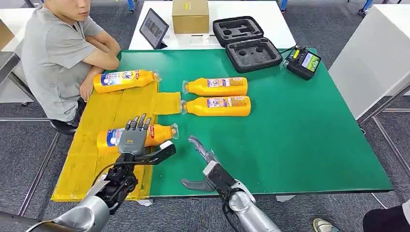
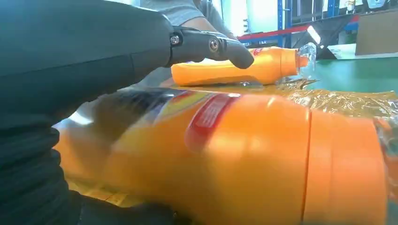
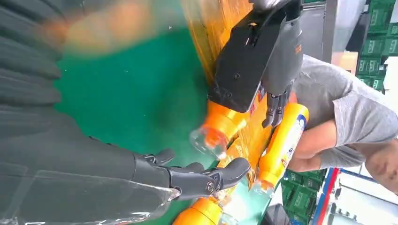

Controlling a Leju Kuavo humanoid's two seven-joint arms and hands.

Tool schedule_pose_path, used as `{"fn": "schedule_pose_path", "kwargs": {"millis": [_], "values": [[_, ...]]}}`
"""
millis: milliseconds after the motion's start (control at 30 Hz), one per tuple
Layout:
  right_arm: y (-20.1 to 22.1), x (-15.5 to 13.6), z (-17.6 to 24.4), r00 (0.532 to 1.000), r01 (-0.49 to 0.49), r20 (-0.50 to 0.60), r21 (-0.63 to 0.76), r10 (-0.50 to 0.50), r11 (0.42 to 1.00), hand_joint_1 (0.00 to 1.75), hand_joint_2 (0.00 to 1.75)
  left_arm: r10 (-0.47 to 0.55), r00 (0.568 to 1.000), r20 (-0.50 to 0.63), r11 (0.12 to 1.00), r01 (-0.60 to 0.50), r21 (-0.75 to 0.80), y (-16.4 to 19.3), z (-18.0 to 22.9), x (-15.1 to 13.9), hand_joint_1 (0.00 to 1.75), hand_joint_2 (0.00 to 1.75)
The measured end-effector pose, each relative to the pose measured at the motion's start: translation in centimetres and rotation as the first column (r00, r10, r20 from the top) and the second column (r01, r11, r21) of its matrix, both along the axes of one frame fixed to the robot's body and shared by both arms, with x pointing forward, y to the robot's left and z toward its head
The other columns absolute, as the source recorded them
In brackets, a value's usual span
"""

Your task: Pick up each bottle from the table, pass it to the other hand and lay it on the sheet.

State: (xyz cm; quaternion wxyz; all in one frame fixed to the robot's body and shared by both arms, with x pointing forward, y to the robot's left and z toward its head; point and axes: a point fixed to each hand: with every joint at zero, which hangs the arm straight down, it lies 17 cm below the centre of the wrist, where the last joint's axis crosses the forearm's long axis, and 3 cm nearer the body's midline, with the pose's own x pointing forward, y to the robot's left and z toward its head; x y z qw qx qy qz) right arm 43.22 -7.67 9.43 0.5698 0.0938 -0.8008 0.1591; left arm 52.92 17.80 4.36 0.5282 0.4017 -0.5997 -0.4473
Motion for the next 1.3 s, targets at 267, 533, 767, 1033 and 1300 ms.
{"fn": "schedule_pose_path", "kwargs": {"millis": [267,533,767,1033,1300], "values": [[0.2,0.2,0.0,1.0,-0.005,0.0,-0.002,0.005,1.0,0.0,1.75,-0.039,0.999,0.025,0.999,0.039,0.015,-1.2,0.4,-0.2,0.0,1.75],[-0.1,0.1,-0.5,1.0,0.004,-0.009,0.001,-0.004,1.0,0.0,1.75,-0.182,0.978,0.098,0.982,0.186,-0.027,-6.3,2.4,-3.1,0.0,0.0],[-0.8,-0.2,-1.3,0.999,0.024,-0.024,-0.001,-0.024,1.0,0.0,1.75,-0.288,0.938,0.195,0.946,0.31,-0.091,-10.4,6.2,-5.8,0.0,0.0],[-1.2,-0.5,-1.8,0.999,0.031,-0.034,-0.002,-0.031,1.0,0.0,1.75,-0.337,0.883,0.326,0.903,0.402,-0.155,-12.3,10.8,-7.9,0.0,0.0],[-1.5,-0.4,-1.1,0.999,0.051,-0.017,0.014,-0.051,0.999,0.0,1.75,-0.331,0.826,0.457,0.857,0.465,-0.22,-12.6,14.6,-9.5,0.0,1.75]]}}
